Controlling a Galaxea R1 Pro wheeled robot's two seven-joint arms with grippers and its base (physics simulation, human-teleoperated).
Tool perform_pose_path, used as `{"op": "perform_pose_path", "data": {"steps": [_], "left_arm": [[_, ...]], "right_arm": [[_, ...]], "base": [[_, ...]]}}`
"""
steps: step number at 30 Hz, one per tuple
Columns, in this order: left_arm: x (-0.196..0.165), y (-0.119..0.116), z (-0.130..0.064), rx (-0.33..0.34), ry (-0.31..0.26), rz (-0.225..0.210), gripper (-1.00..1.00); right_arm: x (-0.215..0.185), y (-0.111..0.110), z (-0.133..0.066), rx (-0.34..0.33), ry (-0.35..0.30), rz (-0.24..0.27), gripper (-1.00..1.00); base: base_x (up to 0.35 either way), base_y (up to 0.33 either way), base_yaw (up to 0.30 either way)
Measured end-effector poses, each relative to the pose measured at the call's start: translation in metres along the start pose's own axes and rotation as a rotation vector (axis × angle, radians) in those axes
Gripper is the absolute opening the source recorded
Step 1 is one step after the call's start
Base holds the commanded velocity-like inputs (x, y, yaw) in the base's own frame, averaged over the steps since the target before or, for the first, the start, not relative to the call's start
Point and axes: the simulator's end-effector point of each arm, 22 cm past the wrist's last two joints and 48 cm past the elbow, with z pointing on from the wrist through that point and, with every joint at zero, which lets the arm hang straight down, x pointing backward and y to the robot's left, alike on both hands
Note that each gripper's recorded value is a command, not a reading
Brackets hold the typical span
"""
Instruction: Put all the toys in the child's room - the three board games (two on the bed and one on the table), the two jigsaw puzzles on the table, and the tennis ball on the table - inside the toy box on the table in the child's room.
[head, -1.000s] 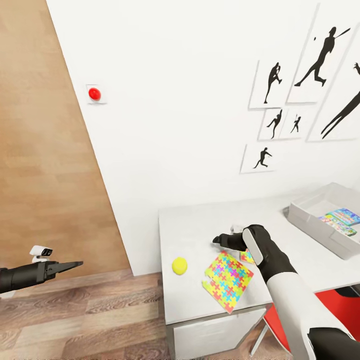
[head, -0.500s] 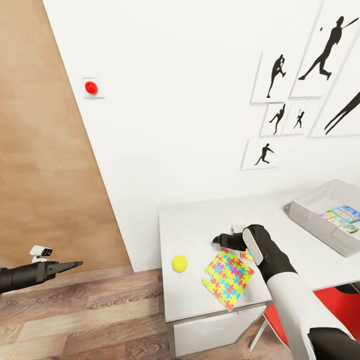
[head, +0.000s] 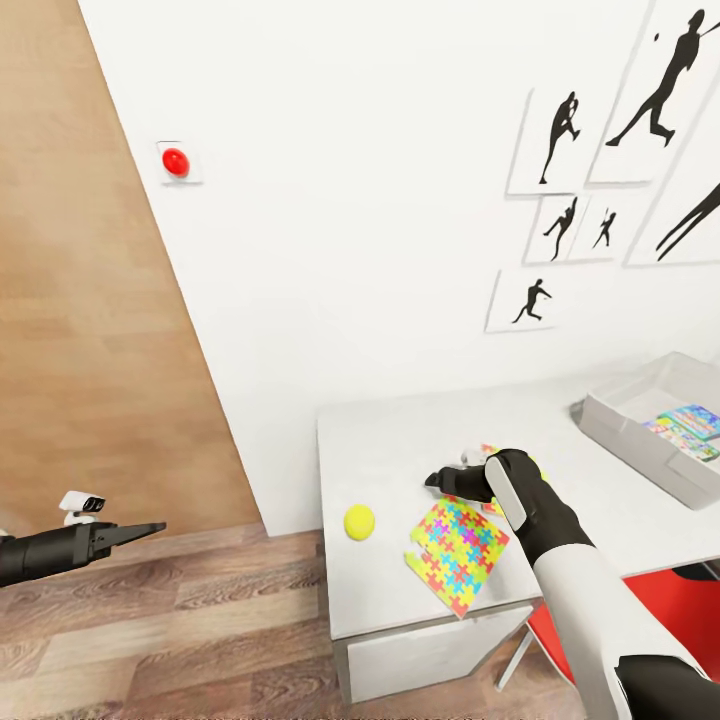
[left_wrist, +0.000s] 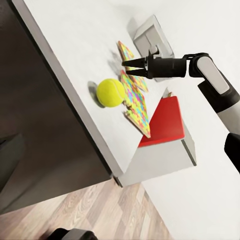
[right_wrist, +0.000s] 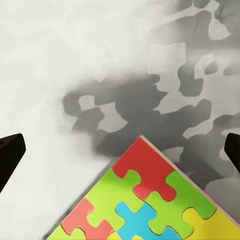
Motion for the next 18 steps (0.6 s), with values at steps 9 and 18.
{"op": "perform_pose_path", "data": {"steps": [9, 18], "left_arm": [[0.0034, 0.0054, 0.0014, -0.003, 0.005, -0.013, 1.00], [0.0001, 0.0080, -0.0014, -0.007, -0.010, -0.014, 1.00]], "right_arm": [[0.0048, -0.0023, 0.0064, 0.003, 0.013, 0.000, 1.00], [0.0030, -0.0036, 0.0072, 0.008, 0.009, -0.007, 1.00]], "base": [[0.000, 0.000, 0.000], [0.000, 0.000, 0.000]]}}
